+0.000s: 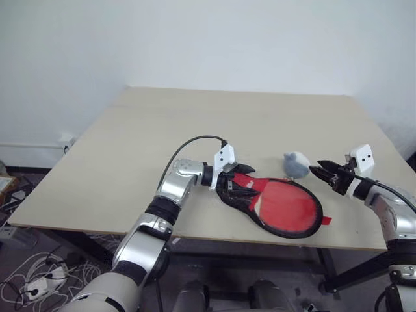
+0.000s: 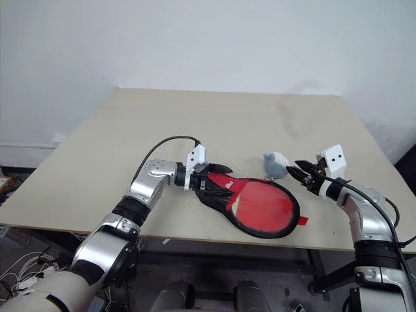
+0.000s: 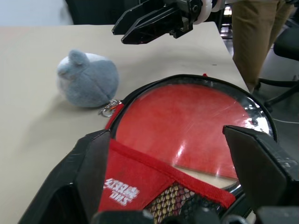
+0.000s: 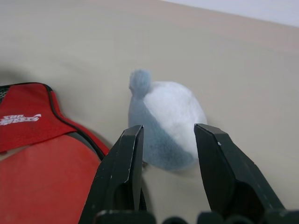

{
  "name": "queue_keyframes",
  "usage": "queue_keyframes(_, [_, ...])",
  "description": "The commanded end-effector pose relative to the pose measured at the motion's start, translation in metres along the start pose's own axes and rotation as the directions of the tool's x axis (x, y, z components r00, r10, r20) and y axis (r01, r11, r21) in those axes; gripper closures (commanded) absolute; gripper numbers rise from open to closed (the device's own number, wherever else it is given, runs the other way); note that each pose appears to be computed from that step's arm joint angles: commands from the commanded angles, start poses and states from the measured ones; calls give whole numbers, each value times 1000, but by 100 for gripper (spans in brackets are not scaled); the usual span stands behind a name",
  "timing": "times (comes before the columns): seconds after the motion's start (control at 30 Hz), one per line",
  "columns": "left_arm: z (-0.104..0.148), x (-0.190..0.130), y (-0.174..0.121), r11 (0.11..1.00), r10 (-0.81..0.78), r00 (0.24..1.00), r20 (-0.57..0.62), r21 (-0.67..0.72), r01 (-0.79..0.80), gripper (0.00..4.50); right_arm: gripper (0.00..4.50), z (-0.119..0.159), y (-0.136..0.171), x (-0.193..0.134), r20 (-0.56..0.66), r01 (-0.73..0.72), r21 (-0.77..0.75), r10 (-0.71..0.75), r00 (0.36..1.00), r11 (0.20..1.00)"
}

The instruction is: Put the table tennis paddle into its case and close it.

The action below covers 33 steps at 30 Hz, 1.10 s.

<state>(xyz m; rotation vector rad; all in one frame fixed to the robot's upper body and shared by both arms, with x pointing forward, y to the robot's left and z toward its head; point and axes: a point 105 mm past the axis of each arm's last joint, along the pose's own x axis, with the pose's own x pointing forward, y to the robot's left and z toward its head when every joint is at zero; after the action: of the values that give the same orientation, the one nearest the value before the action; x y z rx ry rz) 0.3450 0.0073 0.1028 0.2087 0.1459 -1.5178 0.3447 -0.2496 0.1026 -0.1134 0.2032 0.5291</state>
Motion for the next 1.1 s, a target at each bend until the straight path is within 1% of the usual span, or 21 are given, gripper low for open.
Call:
queue_keyframes(0.03, [23, 4, 2, 998, -37, 998, 46, 53, 35, 186, 261, 20, 0, -3, 79, 25, -11, -24, 997, 1000])
queue_keyframes(0.13, [26, 8, -1, 997, -64, 997, 50, 54, 61, 263, 261, 21, 1, -3, 88, 34, 1, -34, 996, 999])
queue_keyframes(0.3, [25, 17, -6, 993, -103, 994, 31, 65, 101, 407, 261, 22, 1, -4, 94, 46, 9, -47, 994, 999])
queue_keyframes(0.37, [21, 20, -8, 990, -118, 993, 1, 78, 117, 446, 261, 22, 2, -4, 95, 49, 12, -50, 994, 999])
queue_keyframes(0.63, [11, 43, -8, 985, -121, 986, -115, 107, 133, 446, 261, 22, 5, -2, 106, 78, 33, -81, 991, 996])
queue_keyframes(0.7, [11, 49, -6, 988, -109, 987, -120, 93, 120, 446, 261, 21, 6, -1, 107, 84, 38, -87, 990, 996])
queue_keyframes(0.8, [14, 58, -3, 995, -93, 990, -109, 37, 97, 446, 261, 18, 10, 0, 103, 93, 40, -97, 990, 995])
queue_keyframes(0.93, [12, 68, 0, 996, -57, 987, -147, 64, 67, 446, 261, 17, 11, -1, 110, 120, 47, -125, 986, 992])
queue_keyframes(1.1, [12, 77, 0, 997, -46, 987, -154, 47, 54, 446, 261, 19, 11, 0, 119, 148, 57, -154, 981, 987])
